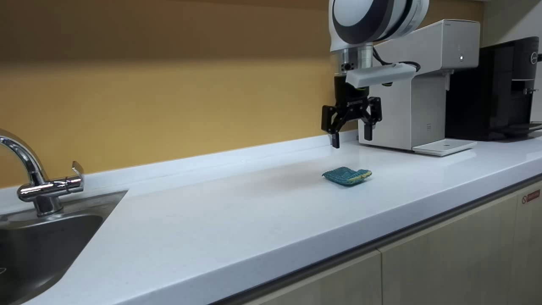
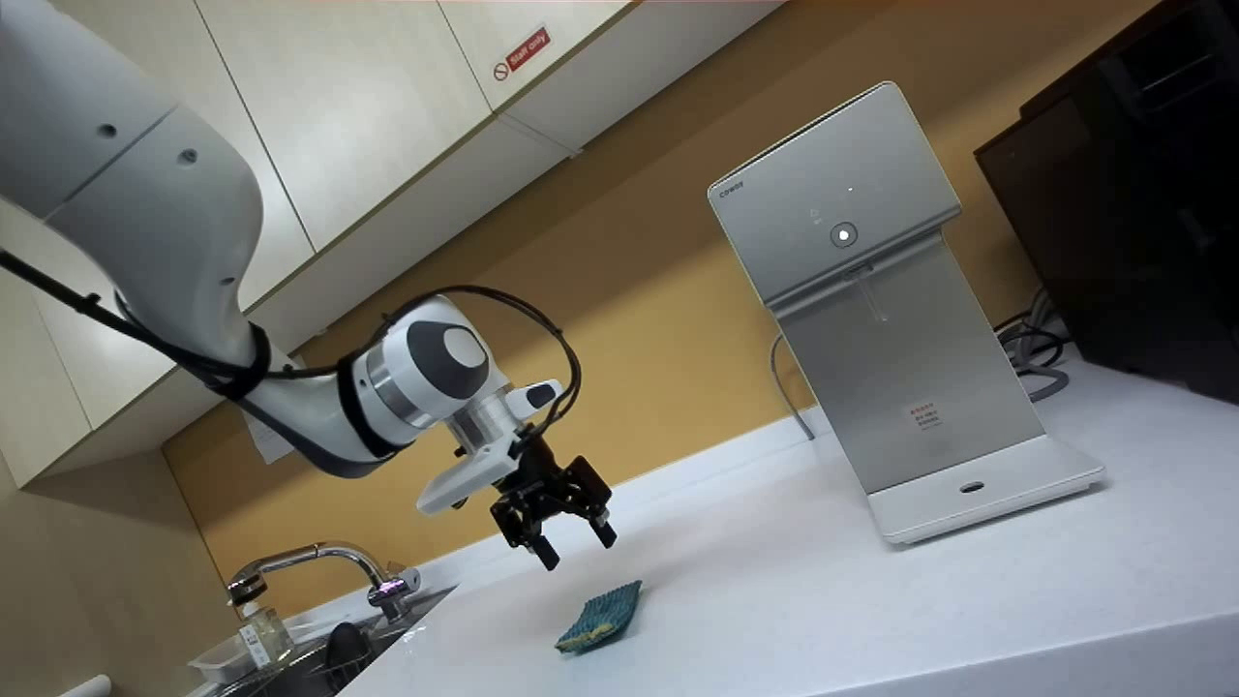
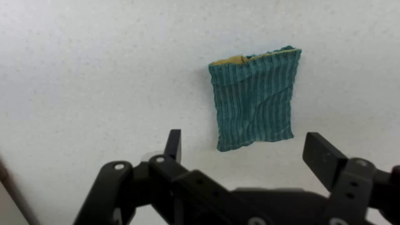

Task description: Use the sponge to wipe the counter

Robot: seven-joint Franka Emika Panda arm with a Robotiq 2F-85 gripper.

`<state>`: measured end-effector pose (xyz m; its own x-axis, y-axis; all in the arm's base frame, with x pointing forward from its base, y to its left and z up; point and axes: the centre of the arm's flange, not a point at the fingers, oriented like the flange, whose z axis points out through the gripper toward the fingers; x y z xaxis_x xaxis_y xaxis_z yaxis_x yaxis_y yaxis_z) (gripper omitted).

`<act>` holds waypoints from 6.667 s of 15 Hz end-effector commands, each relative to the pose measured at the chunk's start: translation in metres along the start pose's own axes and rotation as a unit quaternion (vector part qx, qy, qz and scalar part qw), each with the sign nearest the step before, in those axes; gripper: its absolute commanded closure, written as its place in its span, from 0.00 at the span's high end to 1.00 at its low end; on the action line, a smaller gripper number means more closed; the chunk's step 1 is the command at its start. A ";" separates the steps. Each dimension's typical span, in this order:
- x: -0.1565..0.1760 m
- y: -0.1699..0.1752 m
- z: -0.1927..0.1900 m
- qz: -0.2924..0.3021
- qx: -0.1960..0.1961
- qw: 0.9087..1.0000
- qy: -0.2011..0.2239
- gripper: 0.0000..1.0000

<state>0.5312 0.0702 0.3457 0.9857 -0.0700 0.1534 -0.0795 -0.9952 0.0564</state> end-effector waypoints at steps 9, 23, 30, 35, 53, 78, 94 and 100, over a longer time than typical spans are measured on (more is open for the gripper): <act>0.029 -0.015 0.063 -0.027 -0.001 0.997 -0.075 0.72; -0.004 0.004 0.076 0.005 0.030 0.996 -0.086 0.00; -0.068 0.025 0.078 0.059 0.022 0.996 -0.061 0.02; -0.121 0.034 0.076 0.098 0.005 0.993 -0.062 0.02; 0.089 -0.046 0.109 0.036 -0.018 0.998 0.041 0.02; -0.054 0.019 0.086 0.075 0.007 0.997 -0.015 0.02; 0.049 -0.076 0.098 -0.023 0.031 0.999 0.000 0.02; -0.029 -0.083 0.091 -0.072 0.036 0.996 -0.043 0.02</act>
<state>0.5769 0.1494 0.2746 0.9857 0.0572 0.1585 0.0588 -0.9982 -0.0060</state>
